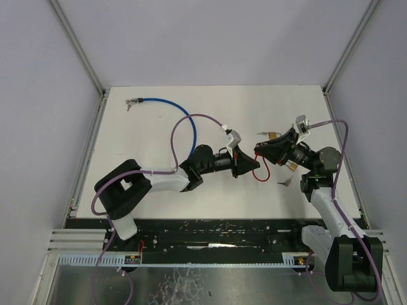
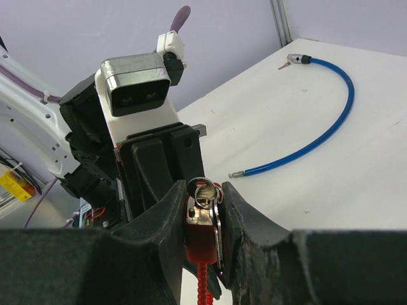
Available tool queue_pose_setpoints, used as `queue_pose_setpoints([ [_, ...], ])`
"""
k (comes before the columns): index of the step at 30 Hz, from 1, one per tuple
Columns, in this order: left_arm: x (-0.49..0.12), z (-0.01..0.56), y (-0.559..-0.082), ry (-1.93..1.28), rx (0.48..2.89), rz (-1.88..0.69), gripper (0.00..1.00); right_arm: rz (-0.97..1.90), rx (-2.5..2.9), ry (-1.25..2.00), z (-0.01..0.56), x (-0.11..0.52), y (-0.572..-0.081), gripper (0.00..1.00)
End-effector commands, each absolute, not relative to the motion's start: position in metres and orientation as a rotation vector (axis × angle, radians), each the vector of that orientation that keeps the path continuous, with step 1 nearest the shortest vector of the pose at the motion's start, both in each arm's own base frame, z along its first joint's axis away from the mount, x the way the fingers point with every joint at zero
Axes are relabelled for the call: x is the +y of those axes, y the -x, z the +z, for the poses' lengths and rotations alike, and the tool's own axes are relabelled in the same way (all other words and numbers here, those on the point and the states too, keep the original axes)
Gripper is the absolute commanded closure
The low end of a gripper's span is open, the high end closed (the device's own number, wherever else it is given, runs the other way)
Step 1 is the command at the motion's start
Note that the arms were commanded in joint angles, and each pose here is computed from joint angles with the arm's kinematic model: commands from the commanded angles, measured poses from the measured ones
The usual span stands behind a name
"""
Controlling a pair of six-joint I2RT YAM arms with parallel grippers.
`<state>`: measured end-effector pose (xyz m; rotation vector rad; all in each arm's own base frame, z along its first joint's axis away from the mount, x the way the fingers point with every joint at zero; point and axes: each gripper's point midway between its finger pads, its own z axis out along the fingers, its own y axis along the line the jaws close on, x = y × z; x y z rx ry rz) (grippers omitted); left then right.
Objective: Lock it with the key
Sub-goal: Lock the lock.
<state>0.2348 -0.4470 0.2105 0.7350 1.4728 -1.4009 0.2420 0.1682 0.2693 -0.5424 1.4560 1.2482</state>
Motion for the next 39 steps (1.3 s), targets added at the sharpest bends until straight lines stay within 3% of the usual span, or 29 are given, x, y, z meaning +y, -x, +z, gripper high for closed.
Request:
queue_pose_setpoints([
  [1, -0.445, 0.308, -0.244, -0.612, 1.115, -1.426, 1.0, 1.25, 1.446, 0.609, 0.265, 0.172, -0.233, 1.0],
  [12, -0.41, 0.349, -0.221, -0.621, 0.941, -1.495, 1.0, 1.18, 1.501, 0.661, 0.253, 0.171, -0.241, 1.0],
  [26, -0.422, 0.269, -0.248, -0.765, 1.1, -1.239, 1.0, 1.101, 1.525, 0.762, 0.252, 0.171, -0.241, 0.96],
  [35, -0.422, 0.221, -0.258, -0.857, 1.222, -1.114, 1.0, 1.054, 1.608, 0.801, 0.233, 0.167, -0.251, 0.79],
  [39, -0.423, 0.207, -0.255, -0.902, 1.238, -1.103, 1.0, 1.047, 1.623, 0.819, 0.232, 0.166, -0.249, 0.64],
])
